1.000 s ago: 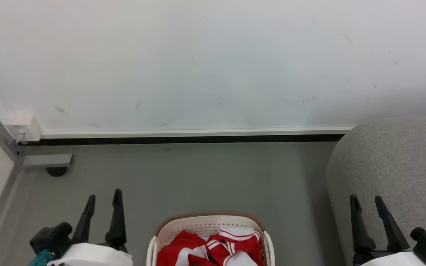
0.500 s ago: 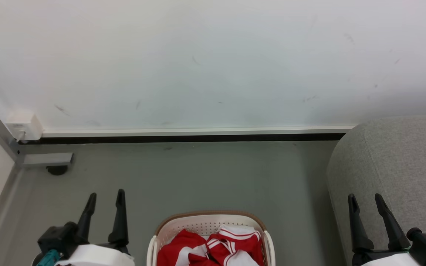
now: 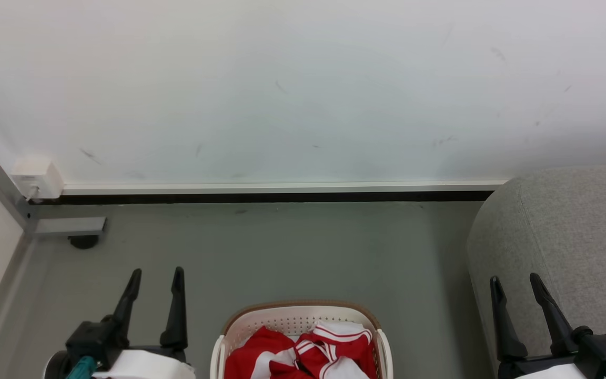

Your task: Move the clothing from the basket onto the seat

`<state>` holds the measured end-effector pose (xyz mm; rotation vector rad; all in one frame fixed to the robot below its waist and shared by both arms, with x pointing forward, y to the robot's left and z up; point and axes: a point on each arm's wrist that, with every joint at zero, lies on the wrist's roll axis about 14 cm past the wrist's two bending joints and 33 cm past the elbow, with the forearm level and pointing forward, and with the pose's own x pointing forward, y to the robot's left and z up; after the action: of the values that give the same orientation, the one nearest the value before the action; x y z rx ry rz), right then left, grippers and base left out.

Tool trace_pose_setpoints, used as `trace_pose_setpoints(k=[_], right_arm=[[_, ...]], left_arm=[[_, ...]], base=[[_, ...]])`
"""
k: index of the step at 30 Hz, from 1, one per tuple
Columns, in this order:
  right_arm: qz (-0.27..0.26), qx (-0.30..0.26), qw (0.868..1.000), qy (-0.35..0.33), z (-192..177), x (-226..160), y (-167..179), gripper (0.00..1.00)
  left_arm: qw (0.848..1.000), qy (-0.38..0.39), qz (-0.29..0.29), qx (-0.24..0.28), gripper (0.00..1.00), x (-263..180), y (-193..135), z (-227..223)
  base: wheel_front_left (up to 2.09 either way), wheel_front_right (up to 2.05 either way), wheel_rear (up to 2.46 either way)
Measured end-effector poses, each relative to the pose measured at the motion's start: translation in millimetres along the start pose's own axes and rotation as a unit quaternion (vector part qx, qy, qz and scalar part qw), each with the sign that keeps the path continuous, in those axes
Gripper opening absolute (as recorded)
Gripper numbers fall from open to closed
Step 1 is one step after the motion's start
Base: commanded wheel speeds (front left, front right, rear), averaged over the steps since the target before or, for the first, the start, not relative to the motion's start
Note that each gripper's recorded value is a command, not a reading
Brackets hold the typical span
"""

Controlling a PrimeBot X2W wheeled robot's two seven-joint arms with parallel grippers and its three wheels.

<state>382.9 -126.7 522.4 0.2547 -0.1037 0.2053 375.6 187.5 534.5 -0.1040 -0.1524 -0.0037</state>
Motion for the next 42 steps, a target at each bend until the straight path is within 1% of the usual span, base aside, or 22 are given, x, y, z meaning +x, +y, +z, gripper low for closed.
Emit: trace_pose_setpoints(k=[11, 36, 42], right_arm=[[0.014, -0.027, 1.0, -0.007, 1, 1, 6, 1.0], [0.006, -0.02, 1.0, -0.012, 5, -2, 3, 1.0], [-0.001, -0.015, 1.0, -0.012, 4, -4, -1, 1.0]], left_arm=[[1.0, -0.013, -0.018, 0.022, 1.0, 1, -6, 5], [0.999, -0.006, -0.031, 0.017, 1.0, 2, -12, 0], [0.999, 0.003, -0.039, 0.008, 1.0, 4, -18, -6]], base=[[0.0, 0.0, 0.0], [0.0, 0.0, 0.0], [0.0, 0.0, 0.0]])
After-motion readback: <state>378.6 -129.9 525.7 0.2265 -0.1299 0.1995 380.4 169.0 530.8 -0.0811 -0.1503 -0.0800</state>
